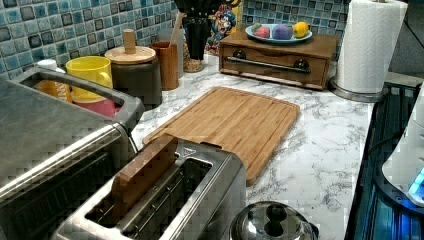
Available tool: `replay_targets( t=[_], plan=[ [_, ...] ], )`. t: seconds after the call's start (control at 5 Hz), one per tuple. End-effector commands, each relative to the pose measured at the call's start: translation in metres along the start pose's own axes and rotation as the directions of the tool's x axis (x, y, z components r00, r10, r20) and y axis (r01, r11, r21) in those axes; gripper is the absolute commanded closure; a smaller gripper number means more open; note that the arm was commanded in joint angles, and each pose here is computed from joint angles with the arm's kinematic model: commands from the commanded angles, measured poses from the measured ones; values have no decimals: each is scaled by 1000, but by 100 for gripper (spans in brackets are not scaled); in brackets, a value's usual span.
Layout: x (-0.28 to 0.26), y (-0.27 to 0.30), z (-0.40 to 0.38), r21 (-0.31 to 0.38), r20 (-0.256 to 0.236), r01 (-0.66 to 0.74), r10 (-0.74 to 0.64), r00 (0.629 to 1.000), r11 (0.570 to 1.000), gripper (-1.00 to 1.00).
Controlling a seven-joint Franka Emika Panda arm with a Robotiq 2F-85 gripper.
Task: Turn on the toaster.
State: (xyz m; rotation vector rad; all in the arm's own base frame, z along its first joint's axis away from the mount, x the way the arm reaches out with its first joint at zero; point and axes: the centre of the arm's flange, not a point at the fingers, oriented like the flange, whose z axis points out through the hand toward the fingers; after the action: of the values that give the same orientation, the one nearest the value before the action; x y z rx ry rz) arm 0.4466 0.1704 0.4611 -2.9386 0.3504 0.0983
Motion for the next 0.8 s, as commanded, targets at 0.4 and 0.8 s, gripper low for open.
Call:
replay_targets(
  t=[0.4,0.8],
  plan=[
    [-78,-72,56,-19,111,241,-238,965,970,100],
    [-76,-70,92,-36,161,259,-250,955,965,100]
  ],
)
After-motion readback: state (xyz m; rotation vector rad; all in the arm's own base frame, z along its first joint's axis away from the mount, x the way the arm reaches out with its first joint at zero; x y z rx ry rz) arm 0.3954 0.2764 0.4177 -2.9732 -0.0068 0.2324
